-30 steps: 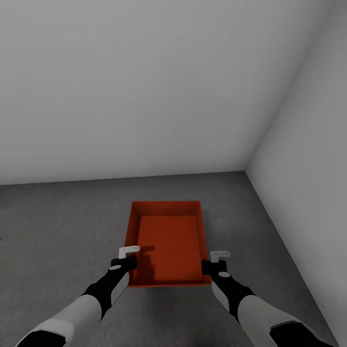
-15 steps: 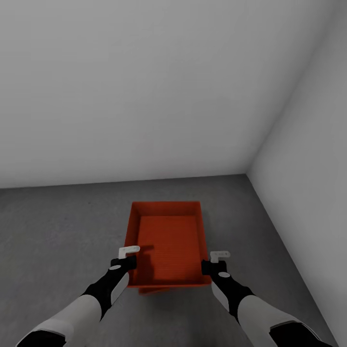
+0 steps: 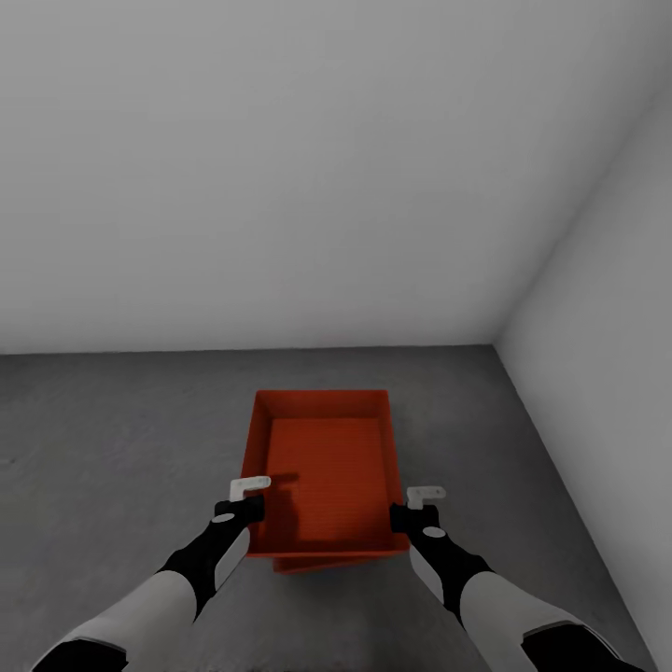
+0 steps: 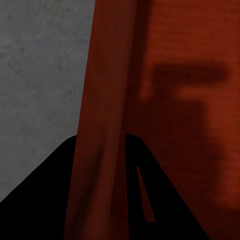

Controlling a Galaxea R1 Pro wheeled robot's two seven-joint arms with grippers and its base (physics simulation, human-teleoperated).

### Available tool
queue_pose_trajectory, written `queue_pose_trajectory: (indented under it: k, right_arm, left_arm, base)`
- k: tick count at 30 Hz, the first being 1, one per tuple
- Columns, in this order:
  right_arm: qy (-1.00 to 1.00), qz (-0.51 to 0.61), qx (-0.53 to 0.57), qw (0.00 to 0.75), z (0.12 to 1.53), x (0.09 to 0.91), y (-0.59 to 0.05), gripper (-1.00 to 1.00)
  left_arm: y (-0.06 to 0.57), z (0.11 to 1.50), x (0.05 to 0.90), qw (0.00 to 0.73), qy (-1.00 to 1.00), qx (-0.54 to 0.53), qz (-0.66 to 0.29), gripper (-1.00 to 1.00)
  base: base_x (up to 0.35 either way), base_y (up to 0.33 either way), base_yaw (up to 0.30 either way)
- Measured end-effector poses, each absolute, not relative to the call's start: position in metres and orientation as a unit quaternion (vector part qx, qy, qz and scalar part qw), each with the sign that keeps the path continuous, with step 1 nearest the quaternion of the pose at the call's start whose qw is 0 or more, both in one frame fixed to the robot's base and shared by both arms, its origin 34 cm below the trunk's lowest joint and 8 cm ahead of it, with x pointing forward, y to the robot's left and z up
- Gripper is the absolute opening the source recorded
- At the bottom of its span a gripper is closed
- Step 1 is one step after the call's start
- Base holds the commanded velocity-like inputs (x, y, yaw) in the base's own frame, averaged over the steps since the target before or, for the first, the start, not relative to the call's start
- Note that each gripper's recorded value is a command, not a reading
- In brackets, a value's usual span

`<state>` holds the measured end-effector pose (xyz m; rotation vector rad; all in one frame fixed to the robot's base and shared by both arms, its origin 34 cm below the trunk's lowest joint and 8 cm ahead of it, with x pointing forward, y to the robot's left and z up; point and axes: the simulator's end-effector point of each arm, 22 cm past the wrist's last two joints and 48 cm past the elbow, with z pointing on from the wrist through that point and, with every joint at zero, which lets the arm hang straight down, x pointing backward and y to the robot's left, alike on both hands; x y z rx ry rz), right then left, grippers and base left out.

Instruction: Move the two storage containers from the living room to the garage. In the garage, place one container on the floor and stack the other container on top of it (either order is fine).

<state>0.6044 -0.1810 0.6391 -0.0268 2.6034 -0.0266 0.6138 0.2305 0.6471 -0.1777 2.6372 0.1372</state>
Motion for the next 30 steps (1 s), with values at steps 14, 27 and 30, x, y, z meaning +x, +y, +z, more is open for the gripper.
queue_pose_trajectory:
  k: [14, 27, 30]
  right_arm:
    - [0.964, -0.010, -0.010, 0.266, 0.6392, 0.6046, -0.1811, -1.00]
    - [0.964, -0.010, -0.010, 0.266, 0.6391, 0.6044, -0.1811, -1.00]
    - [0.964, -0.010, -0.010, 0.266, 0.6394, 0.6048, -0.1811, -1.00]
  left_arm:
    - [0.2304, 0.6471, 0.6141, 0.245, 0.966, -0.065, 0.050, -1.00]
    - [0.2304, 0.6471, 0.6139, 0.245, 0.966, -0.065, 0.050, -1.00]
    - [0.2304, 0.6472, 0.6141, 0.246, 0.966, -0.065, 0.050, -1.00]
  base:
    - [0.000, 0.000, 0.150]
    - [0.000, 0.000, 0.001]
    - [0.000, -0.095, 0.000]
